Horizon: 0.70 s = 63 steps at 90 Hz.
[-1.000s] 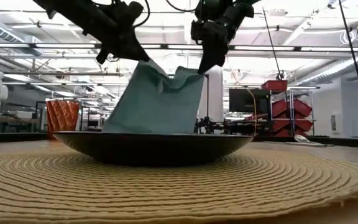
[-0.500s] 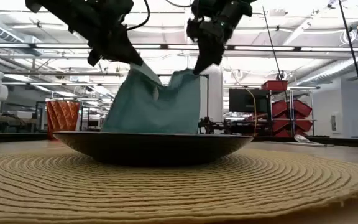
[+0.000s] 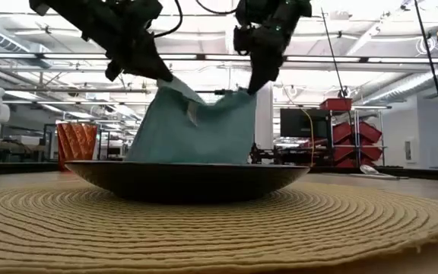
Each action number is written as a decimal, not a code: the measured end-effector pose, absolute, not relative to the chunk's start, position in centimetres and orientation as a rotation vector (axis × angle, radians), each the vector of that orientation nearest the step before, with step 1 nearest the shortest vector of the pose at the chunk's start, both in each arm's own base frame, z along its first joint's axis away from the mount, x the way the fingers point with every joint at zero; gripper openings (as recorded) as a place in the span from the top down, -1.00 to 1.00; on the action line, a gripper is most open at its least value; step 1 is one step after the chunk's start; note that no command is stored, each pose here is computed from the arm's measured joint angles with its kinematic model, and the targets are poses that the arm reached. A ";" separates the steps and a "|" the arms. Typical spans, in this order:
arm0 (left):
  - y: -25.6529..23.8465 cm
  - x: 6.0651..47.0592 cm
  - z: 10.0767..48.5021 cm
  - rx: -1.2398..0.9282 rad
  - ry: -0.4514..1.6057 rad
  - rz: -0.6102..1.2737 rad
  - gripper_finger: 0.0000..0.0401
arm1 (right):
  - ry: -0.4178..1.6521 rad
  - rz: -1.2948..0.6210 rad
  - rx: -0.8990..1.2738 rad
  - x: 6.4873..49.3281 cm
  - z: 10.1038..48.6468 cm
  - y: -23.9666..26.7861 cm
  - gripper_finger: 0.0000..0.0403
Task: Set table place
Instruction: Fold the blue napkin
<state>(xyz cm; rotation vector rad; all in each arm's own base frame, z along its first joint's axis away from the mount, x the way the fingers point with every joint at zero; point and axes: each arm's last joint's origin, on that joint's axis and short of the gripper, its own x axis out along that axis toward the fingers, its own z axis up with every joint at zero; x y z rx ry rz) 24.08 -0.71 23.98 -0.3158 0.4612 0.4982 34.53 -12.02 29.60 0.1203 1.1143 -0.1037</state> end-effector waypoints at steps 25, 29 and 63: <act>-1.6 23.4 21.6 -0.360 0.561 0.492 1.00 | 1.114 -0.085 0.151 35.1 27.8 -10.4 1.00; -1.6 23.2 20.9 -0.377 0.572 0.500 1.00 | 1.125 -0.087 0.161 35.1 27.4 -10.2 1.00; -2.5 22.9 19.5 -0.429 0.532 0.452 1.00 | 1.168 -0.097 0.202 34.9 25.6 -9.7 1.00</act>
